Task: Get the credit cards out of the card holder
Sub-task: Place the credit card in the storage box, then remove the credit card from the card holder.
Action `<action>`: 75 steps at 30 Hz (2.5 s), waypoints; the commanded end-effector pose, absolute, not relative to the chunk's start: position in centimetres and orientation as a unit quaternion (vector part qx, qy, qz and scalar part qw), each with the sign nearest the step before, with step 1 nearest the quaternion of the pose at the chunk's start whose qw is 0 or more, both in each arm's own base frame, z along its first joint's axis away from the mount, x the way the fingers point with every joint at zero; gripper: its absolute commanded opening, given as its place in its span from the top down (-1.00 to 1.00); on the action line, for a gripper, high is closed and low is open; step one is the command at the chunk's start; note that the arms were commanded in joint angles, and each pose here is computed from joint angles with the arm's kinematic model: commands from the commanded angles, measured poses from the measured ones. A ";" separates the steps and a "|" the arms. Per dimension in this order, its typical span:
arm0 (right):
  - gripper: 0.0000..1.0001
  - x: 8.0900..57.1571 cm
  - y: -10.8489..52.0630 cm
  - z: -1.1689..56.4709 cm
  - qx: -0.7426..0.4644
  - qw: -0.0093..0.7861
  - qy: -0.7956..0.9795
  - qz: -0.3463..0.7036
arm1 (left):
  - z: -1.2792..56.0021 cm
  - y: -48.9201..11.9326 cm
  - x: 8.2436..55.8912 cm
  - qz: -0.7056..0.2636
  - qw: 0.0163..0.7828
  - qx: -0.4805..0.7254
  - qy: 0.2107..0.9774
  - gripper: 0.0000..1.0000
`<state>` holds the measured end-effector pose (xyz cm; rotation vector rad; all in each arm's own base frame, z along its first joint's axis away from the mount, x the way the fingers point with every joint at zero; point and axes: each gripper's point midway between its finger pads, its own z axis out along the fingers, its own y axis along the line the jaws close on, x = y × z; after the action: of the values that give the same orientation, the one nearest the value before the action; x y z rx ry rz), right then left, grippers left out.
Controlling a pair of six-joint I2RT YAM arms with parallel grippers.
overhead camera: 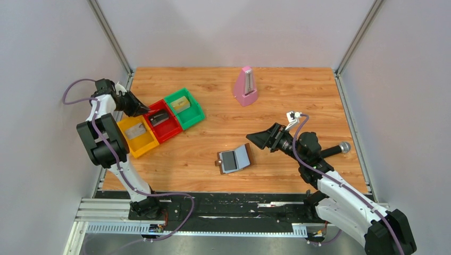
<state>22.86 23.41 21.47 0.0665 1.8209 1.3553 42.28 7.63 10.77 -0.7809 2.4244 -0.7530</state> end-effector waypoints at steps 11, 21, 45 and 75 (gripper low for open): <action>-0.89 25.1 23.4 21.1 0.021 0.388 0.802 0.455 | 17.1 3.5 42.6 -0.254 0.290 -0.210 0.898 0.40; -0.26 23.4 27.8 15.8 -0.010 0.285 0.849 0.445 | 21.5 -6.6 37.1 -0.267 0.306 -0.074 0.911 0.39; 0.42 22.1 30.5 7.1 -0.061 0.229 0.896 0.376 | 11.7 -23.8 23.1 -0.417 0.203 0.086 0.882 0.52; 0.52 22.7 30.2 4.7 -0.053 0.222 0.904 0.361 | 3.3 -27.2 21.9 -0.390 0.128 0.100 0.906 0.66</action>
<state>21.76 29.91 4.36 -0.1392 2.5474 0.9964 21.96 -27.36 4.13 0.2622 2.6400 -1.1827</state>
